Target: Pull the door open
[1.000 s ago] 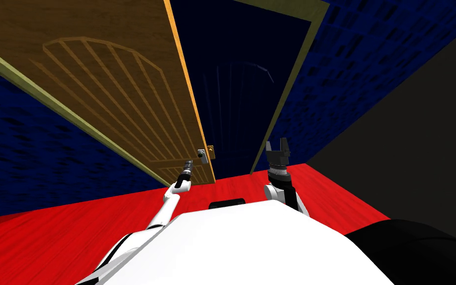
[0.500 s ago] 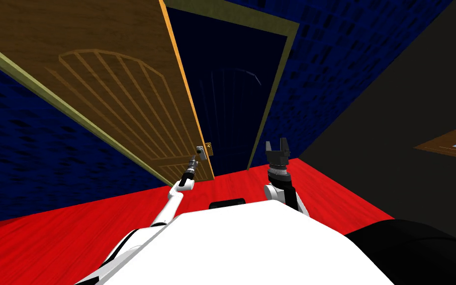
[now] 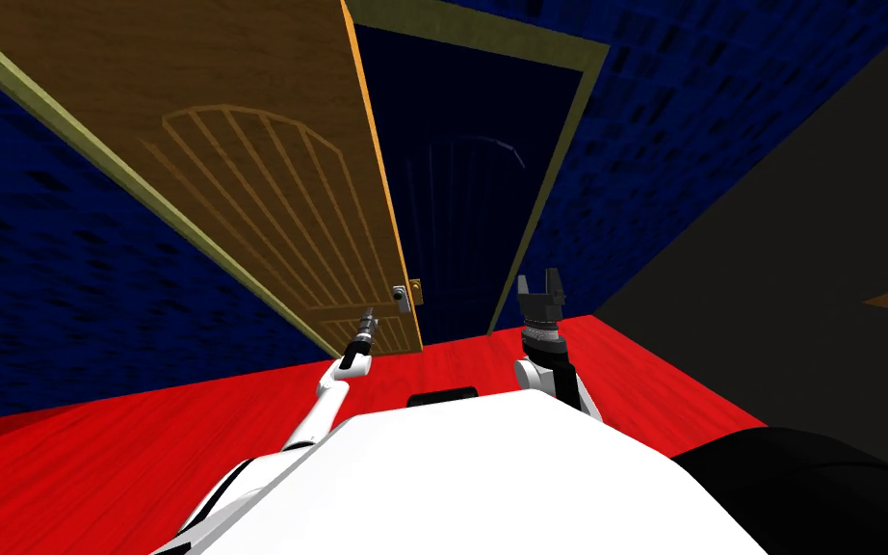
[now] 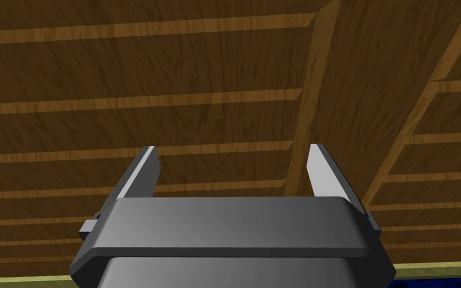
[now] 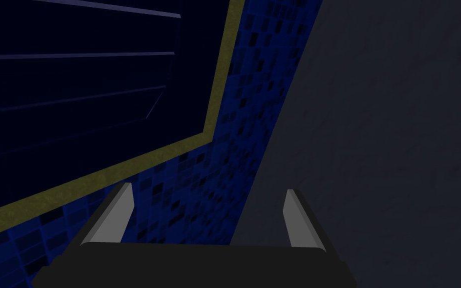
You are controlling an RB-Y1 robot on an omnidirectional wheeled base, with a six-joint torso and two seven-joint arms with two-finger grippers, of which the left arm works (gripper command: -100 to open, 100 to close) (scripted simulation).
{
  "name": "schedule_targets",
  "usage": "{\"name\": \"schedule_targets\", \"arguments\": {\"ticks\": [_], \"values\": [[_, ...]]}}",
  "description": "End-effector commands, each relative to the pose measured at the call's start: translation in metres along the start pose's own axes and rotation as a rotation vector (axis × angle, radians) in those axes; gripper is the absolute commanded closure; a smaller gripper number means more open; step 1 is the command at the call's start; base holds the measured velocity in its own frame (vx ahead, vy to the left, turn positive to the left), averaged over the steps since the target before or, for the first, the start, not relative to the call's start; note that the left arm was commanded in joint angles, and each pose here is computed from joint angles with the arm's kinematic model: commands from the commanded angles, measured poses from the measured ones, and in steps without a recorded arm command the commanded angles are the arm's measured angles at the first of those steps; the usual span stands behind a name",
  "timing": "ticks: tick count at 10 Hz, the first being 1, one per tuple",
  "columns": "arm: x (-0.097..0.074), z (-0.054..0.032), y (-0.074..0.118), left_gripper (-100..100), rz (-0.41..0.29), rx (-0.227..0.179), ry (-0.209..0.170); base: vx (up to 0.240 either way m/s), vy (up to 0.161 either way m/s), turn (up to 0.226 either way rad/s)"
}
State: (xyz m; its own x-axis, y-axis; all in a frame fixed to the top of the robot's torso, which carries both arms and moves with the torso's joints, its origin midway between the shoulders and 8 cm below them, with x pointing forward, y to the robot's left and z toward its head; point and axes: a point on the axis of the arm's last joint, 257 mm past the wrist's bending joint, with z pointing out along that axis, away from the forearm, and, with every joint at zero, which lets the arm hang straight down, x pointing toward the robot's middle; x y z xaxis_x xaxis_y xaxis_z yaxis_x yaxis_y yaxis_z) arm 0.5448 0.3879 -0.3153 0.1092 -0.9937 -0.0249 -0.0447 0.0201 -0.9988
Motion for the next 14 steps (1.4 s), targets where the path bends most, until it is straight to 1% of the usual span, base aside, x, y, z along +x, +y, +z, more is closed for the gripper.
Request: {"name": "schedule_targets", "arguments": {"ticks": [1, 3, 4, 5, 6, 7, 12, 13, 14], "values": [[0.001, 0.0019, -0.001, -100, -0.001, 0.004, 0.0, 0.174, 0.034, -0.043], [0.013, 0.007, -0.007, -100, -0.007, 0.019, 0.016, 0.202, -0.026, -0.092], [0.022, 0.01, -0.012, -100, -0.011, 0.028, 0.027, 0.194, -0.095, -0.094], [0.035, 0.0147, -0.019, -100, -0.018, 0.043, 0.046, 0.232, -0.108, -0.173], [0.028, 0.0113, -0.015, -100, -0.013, 0.033, 0.035, 0.109, -0.043, -0.037], [0.028, 0.0113, -0.015, 100, -0.013, 0.033, 0.035, -0.015, 0.003, 0.038], [0.028, 0.0113, -0.015, 100, -0.013, 0.033, 0.035, -0.023, 0.007, -0.003], [0.02, 0.0066, -0.008, 100, -0.008, 0.019, 0.027, -0.104, 0.04, 0.013], [0.017, 0.0055, -0.006, 100, -0.007, 0.016, 0.025, -0.156, 0.07, 0.001]]}}
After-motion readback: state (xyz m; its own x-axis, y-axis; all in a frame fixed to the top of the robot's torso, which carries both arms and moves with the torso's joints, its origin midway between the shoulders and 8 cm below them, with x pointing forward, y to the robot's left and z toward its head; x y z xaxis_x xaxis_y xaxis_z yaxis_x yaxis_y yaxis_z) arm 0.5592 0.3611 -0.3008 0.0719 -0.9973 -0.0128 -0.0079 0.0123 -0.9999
